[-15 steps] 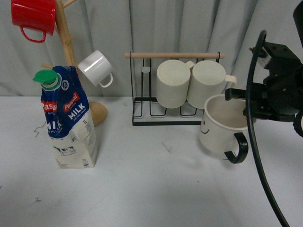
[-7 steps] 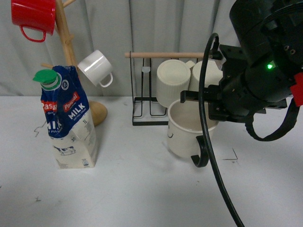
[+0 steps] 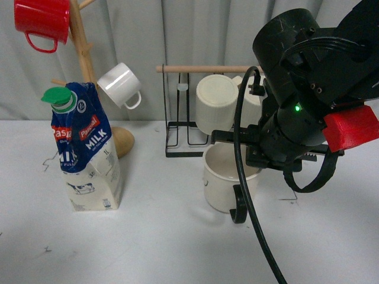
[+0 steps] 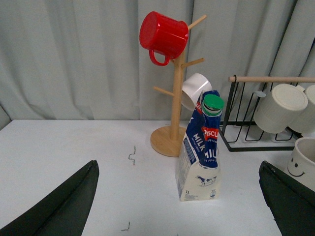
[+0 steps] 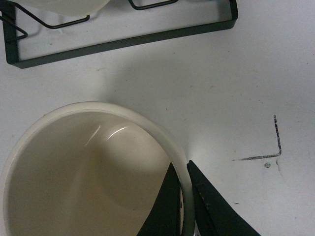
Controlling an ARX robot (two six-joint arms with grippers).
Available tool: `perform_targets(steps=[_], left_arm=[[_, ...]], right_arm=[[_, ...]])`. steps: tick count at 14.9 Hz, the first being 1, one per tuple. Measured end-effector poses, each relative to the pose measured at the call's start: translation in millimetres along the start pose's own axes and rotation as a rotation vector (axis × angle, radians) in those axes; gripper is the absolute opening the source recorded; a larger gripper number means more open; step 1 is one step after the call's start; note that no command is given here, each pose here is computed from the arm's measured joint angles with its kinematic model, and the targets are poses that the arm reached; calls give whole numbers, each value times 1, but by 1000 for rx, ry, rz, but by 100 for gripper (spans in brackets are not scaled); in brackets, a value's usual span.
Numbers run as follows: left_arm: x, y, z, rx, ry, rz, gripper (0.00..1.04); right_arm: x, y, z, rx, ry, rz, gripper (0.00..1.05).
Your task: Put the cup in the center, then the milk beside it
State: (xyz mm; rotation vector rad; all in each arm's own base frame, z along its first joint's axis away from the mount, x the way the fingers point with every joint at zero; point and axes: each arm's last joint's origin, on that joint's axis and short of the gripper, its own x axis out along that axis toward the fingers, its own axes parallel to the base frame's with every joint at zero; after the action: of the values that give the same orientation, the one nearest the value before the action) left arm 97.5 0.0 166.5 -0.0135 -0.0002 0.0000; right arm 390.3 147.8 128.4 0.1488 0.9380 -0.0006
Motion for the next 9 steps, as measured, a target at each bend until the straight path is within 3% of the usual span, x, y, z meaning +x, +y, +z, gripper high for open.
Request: perform_targets(steps=[8, 9], left_arm=[[0, 0, 0, 0, 0, 0, 98], [0, 0, 0, 0, 0, 0, 98]], right_arm=[[6, -2, -8, 10, 27, 14, 3], [6, -2, -8, 13, 26, 26, 16]])
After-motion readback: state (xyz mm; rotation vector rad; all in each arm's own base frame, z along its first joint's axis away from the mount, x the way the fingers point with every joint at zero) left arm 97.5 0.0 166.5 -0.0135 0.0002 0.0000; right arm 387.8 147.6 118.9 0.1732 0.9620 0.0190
